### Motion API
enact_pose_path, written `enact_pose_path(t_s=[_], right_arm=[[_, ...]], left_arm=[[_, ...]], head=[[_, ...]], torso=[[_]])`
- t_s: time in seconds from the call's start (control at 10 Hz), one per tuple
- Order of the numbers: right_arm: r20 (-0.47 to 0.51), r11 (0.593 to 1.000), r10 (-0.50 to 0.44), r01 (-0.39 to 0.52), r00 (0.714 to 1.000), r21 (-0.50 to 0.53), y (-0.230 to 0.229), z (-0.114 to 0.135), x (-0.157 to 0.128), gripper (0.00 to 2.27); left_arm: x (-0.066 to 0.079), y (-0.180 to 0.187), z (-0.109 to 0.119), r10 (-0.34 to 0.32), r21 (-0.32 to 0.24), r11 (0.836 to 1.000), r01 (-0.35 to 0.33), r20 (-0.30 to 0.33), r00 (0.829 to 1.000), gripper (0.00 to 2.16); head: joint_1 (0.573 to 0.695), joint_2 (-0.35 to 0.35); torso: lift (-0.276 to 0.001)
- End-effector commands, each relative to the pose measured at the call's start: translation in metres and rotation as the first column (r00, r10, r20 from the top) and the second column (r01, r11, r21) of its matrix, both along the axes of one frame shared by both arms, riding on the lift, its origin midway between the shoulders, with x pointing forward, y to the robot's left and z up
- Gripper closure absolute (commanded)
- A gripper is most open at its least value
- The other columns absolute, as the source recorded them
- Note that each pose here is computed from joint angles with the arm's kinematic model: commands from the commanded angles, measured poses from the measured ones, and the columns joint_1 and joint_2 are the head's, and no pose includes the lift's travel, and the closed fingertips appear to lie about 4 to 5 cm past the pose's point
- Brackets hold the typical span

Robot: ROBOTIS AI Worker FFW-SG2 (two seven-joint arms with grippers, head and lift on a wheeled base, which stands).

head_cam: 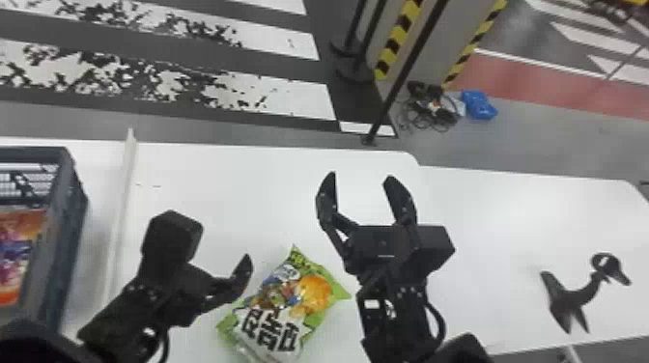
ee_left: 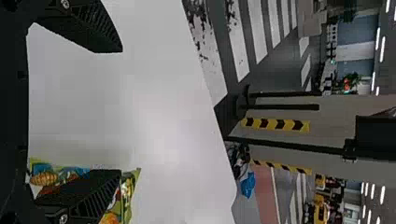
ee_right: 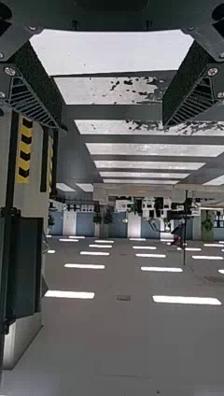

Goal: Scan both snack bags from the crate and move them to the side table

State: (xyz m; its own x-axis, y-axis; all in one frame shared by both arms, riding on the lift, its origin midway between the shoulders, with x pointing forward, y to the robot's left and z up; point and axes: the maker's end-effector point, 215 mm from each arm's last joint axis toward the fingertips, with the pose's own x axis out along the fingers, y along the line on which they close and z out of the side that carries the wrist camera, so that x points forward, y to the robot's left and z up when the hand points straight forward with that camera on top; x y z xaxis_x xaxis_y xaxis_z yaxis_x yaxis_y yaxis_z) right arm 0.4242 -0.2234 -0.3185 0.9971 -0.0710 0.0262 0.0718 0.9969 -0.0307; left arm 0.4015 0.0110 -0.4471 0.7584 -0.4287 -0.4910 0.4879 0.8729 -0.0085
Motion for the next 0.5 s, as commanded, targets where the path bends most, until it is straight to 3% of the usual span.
enact_pose_path(t_s=[0.0,0.1,0.2,0.4], right_arm=[[-0.006,1.0,0.0,0.0,1.0,-0.002,0.0,-0.004,0.0,0.12],[-0.006,1.0,0.001,-0.001,1.0,-0.003,0.0,-0.005,0.0,0.12],[-0.002,1.0,0.003,-0.003,1.0,-0.001,0.001,-0.006,0.0,0.12],[-0.012,1.0,0.002,-0.002,1.0,-0.003,0.001,-0.012,-0.001,0.12]], left_arm=[[0.012,0.042,0.021,0.069,-0.008,0.998,-0.069,0.052,0.996,0.07],[0.024,0.07,0.041,0.131,-0.027,0.991,-0.129,0.103,0.986,0.07],[0.038,0.101,0.061,0.232,-0.069,0.972,-0.223,0.171,0.958,0.07],[0.051,0.153,0.097,0.336,-0.127,0.941,-0.313,0.27,0.902,0.07]], head=[[0.695,-0.312],[0.695,-0.265],[0.695,-0.222],[0.695,-0.136]], torso=[[-0.029],[-0.029],[-0.029],[-0.029]])
